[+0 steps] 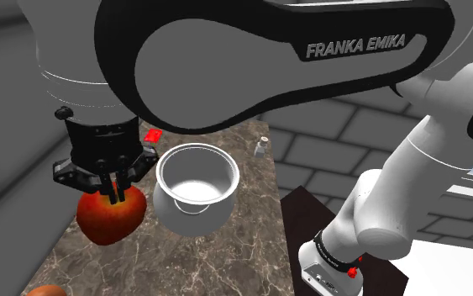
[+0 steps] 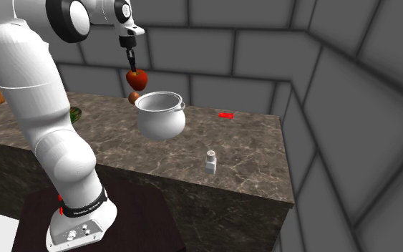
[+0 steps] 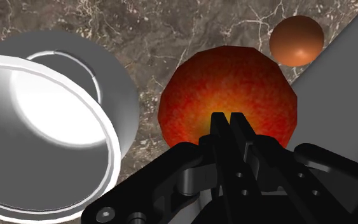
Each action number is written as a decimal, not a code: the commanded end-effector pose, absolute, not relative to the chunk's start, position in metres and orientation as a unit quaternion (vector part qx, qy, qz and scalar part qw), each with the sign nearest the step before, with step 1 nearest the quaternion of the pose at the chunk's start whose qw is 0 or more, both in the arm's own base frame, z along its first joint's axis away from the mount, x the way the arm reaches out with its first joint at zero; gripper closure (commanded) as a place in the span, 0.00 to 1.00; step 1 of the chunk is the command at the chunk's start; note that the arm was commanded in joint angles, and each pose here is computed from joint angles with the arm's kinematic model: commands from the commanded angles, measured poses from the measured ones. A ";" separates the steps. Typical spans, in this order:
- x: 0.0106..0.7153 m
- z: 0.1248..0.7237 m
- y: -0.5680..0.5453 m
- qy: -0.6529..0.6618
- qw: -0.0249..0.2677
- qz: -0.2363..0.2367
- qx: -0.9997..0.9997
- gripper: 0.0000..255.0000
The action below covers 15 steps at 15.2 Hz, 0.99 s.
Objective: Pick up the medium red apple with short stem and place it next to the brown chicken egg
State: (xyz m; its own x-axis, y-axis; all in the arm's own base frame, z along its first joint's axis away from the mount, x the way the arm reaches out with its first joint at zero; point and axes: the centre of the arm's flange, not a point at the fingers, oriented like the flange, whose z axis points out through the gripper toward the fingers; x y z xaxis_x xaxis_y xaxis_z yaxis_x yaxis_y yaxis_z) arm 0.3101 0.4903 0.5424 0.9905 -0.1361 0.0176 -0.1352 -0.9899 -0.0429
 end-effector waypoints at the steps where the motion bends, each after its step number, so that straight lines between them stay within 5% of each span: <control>1: 0.310 0.531 0.491 0.068 0.021 -0.010 -0.997 1.00; 15: 0.310 0.457 0.491 0.068 0.021 -0.010 -0.997 1.00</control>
State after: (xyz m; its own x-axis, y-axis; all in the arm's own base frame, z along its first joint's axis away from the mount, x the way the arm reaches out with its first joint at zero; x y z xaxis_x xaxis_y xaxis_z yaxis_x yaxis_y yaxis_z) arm 0.3106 0.4915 0.4627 0.9906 -0.1360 0.0176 -0.1351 -0.9899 -0.0430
